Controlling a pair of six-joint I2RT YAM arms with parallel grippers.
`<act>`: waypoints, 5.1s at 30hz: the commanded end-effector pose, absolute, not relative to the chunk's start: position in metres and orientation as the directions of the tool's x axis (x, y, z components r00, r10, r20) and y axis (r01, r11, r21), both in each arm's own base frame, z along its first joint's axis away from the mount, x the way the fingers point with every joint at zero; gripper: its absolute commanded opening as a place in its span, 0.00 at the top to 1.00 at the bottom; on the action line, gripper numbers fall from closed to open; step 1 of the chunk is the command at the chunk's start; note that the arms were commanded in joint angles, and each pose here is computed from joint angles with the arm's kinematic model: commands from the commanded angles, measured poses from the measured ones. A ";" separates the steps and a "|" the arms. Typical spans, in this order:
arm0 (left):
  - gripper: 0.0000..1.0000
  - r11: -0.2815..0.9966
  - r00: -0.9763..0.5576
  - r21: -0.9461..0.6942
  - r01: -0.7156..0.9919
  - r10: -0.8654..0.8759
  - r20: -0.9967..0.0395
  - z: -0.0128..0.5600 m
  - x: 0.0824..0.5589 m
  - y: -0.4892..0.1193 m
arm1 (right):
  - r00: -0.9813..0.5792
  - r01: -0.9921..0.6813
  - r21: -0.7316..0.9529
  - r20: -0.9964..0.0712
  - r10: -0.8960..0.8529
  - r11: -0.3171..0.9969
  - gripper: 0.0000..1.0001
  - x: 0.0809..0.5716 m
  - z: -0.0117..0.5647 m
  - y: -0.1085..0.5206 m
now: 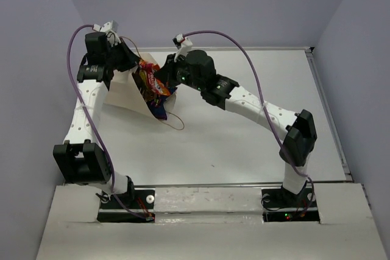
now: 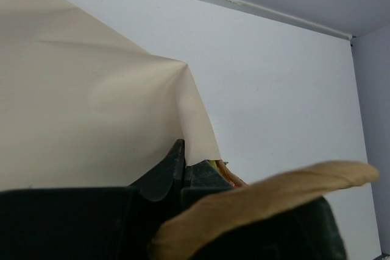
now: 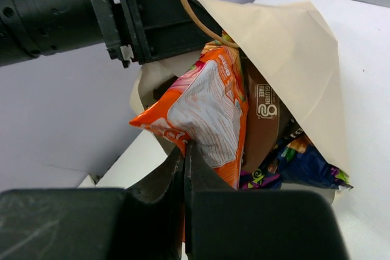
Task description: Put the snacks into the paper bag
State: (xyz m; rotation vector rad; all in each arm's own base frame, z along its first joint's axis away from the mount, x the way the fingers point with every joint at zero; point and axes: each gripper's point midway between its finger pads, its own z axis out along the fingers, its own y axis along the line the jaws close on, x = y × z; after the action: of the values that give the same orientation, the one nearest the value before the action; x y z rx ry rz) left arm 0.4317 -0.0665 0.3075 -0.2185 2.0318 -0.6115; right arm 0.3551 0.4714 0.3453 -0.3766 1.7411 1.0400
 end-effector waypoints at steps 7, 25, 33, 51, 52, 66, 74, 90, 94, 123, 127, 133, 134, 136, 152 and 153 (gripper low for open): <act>1.00 0.830 -0.242 -0.452 0.325 -0.390 -0.889 0.433 0.426 -0.084 | -0.320 -0.450 0.588 -0.808 0.494 0.672 0.99 0.415 0.421 0.338; 1.00 0.821 -0.244 -0.438 0.367 -0.370 -0.897 0.440 0.419 -0.100 | -0.520 0.004 0.585 -0.691 0.502 0.811 0.99 0.428 0.211 0.173; 1.00 0.813 -0.236 -0.439 0.381 -0.374 -0.897 0.448 0.418 -0.104 | -0.658 -0.065 0.417 -0.701 0.275 0.906 0.00 0.419 0.201 0.180; 1.00 0.814 -0.240 -0.440 0.379 -0.372 -0.896 0.444 0.416 -0.104 | -0.668 -0.446 0.566 -0.726 0.163 0.693 0.38 0.346 0.240 0.378; 1.00 0.814 -0.242 -0.442 0.378 -0.374 -0.895 0.444 0.416 -0.104 | -0.672 -0.450 0.581 -0.721 0.172 0.678 0.38 0.345 0.241 0.381; 1.00 0.814 -0.246 -0.442 0.376 -0.372 -0.895 0.442 0.416 -0.104 | -0.760 -0.361 0.601 -0.633 0.149 0.713 0.41 0.357 0.160 0.397; 1.00 0.813 -0.246 -0.442 0.379 -0.372 -0.895 0.442 0.413 -0.105 | -0.756 -0.340 0.598 -0.633 0.168 0.726 0.55 0.381 0.146 0.413; 1.00 0.860 -0.267 -0.406 0.309 -0.331 -0.905 0.421 0.410 -0.092 | -0.704 -0.292 0.712 -0.612 0.361 0.639 0.99 0.407 0.261 0.394; 1.00 0.934 -0.272 -0.256 0.251 -0.186 -0.944 0.405 0.412 -0.075 | -0.710 -0.303 0.622 -0.653 0.265 0.722 0.99 0.403 0.297 0.382; 0.71 0.925 -0.491 -0.322 0.200 -0.190 -0.850 0.309 0.391 -0.078 | -0.585 -0.328 0.595 -0.738 0.336 0.734 0.99 0.382 0.396 0.414; 0.41 0.912 -0.427 -0.316 0.260 -0.185 -0.885 0.347 0.393 -0.084 | -0.494 -0.344 0.589 -0.776 0.393 0.731 0.99 0.380 0.435 0.401; 0.01 0.909 -0.318 -0.221 0.354 -0.105 -0.942 0.395 0.384 -0.087 | -0.494 -0.346 0.572 -0.785 0.374 0.744 0.99 0.382 0.427 0.403; 0.01 0.908 -0.308 -0.212 0.360 -0.099 -0.946 0.399 0.383 -0.087 | -0.499 -0.343 0.574 -0.782 0.374 0.744 0.99 0.383 0.425 0.404; 0.01 0.921 -0.293 -0.185 0.342 -0.083 -0.953 0.405 0.380 -0.081 | -0.503 -0.336 0.572 -0.781 0.371 0.748 0.99 0.386 0.420 0.406; 0.18 0.966 -0.087 0.139 0.220 0.161 -0.983 0.446 0.401 -0.022 | -0.487 -0.334 0.536 -0.803 0.345 0.775 0.99 0.413 0.392 0.423; 0.23 0.961 -0.083 0.155 0.228 0.177 -0.981 0.445 0.403 -0.022 | -0.488 -0.338 0.535 -0.803 0.342 0.774 0.99 0.415 0.389 0.426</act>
State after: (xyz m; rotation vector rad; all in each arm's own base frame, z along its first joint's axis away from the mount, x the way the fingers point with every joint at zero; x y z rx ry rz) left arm 0.4031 -0.0165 0.4114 0.1875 1.7935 -0.0855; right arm 0.3942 0.4077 0.3089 -0.0348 2.1961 0.6394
